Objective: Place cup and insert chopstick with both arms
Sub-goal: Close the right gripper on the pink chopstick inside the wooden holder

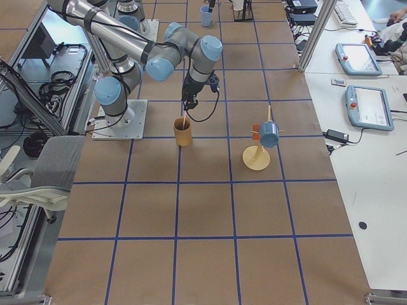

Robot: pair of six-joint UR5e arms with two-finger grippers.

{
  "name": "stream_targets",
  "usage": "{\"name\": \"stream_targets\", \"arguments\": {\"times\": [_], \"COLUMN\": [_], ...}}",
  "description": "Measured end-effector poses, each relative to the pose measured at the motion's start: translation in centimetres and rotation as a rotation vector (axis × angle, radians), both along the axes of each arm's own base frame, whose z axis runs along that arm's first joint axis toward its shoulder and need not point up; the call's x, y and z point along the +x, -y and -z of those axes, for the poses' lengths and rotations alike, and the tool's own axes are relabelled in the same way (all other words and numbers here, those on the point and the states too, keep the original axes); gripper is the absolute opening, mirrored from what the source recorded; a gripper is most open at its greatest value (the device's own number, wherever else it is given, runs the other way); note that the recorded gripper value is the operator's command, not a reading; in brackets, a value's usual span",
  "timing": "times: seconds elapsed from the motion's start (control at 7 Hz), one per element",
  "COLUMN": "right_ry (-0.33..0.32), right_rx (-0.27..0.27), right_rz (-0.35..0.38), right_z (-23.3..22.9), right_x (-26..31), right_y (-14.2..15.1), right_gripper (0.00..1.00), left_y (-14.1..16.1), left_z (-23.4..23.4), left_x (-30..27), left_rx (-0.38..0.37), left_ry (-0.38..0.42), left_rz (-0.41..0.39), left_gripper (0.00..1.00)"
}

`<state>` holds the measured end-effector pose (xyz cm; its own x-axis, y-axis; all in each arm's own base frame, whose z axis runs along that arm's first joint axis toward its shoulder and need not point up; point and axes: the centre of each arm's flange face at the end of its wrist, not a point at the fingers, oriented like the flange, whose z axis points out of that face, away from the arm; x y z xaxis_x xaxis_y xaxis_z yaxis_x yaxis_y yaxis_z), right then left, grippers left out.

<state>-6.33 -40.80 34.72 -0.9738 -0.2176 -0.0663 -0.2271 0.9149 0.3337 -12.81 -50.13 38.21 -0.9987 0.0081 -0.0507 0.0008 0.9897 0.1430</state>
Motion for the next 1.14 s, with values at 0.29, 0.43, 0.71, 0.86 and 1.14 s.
{"name": "stream_targets", "arguments": {"times": [0.29,0.43,0.71,0.86,1.14], "right_ry": [0.013,0.015,0.013,0.012,0.009], "right_rx": [-0.012,-0.015,-0.014,-0.013,-0.015], "right_rz": [0.004,0.006,0.007,0.007,0.006], "right_z": [1.2,1.4,1.4,1.3,1.2], "right_x": [-0.3,-0.4,-0.4,-0.4,-0.4], "right_y": [1.2,1.5,1.5,1.4,1.4], "right_gripper": [0.41,0.38,0.37,0.30,0.22], "left_y": [1.1,1.7,2.4,2.7,3.8], "left_z": [0.5,0.6,0.8,1.0,2.2], "left_x": [1.4,2.6,4.9,5.5,6.5], "left_rx": [-0.027,-0.040,-0.047,-0.048,-0.064], "left_ry": [-0.003,-0.009,-0.017,-0.017,-0.014], "left_rz": [0.018,0.041,0.077,0.078,0.067], "left_gripper": [1.00,1.00,1.00,1.00,1.00]}}
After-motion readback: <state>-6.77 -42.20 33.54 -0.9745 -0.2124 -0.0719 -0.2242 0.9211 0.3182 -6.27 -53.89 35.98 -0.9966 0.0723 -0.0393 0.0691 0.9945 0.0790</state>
